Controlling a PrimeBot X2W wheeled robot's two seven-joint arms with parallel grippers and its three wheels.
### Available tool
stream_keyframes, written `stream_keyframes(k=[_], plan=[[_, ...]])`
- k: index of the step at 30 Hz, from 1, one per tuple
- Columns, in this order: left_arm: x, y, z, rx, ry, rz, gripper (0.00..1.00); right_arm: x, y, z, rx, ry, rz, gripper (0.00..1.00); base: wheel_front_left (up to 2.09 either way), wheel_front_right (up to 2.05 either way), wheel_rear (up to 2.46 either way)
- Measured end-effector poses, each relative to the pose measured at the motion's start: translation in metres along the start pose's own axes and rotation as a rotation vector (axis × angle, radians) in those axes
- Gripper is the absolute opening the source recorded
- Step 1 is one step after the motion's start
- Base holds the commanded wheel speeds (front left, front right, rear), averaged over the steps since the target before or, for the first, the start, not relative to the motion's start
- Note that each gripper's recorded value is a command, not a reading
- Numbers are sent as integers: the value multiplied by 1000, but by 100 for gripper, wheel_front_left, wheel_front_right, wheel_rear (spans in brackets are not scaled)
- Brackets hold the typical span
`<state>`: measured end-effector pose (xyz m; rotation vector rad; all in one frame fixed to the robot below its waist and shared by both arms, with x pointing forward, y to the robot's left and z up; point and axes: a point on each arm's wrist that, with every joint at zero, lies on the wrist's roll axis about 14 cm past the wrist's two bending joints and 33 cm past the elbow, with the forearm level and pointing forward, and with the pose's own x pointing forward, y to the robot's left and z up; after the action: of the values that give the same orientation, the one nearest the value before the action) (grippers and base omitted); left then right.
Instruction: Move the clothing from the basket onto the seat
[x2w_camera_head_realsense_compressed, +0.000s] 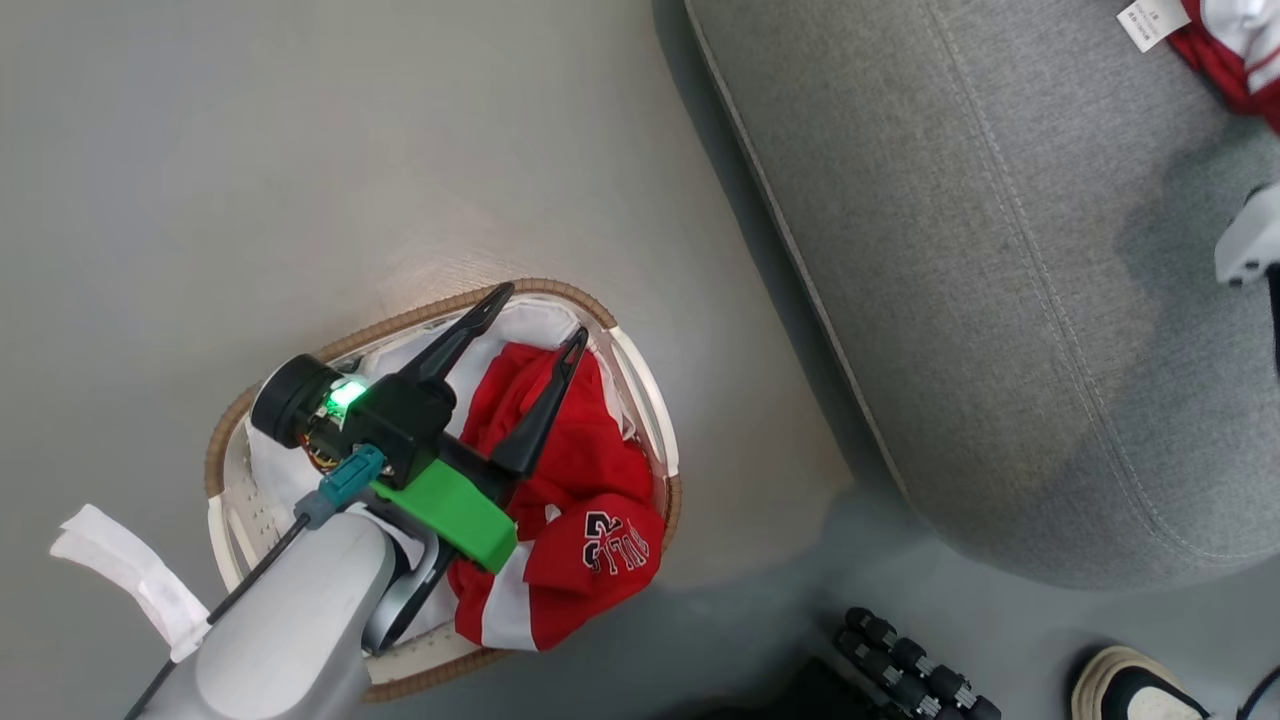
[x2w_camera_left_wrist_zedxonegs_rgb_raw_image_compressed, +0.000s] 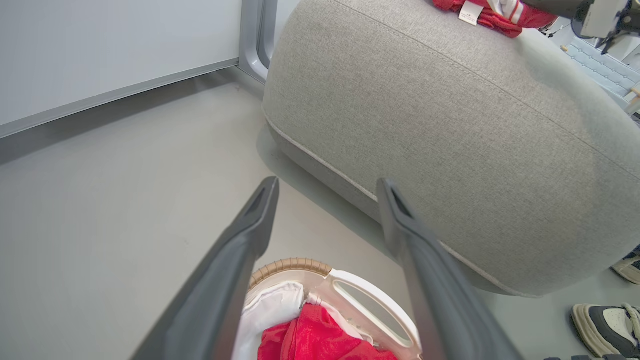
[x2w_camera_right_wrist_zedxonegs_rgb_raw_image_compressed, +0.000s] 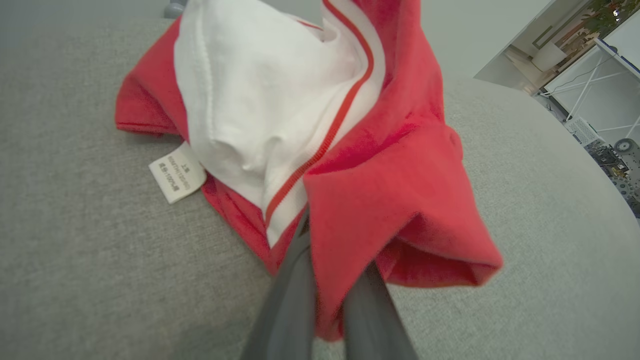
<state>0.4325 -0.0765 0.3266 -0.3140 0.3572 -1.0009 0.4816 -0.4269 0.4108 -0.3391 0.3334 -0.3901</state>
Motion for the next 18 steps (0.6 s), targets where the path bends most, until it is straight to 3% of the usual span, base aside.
stream_keyframes(k=[11,18], plan=[[-14,-6,31,16,-49,93,100,-72,-8,-23,59,10,-43,100,0,0,0],[-39,6,59,21,-113,237,100,-95,10,17,128,-131,9,100,0,0,0]])
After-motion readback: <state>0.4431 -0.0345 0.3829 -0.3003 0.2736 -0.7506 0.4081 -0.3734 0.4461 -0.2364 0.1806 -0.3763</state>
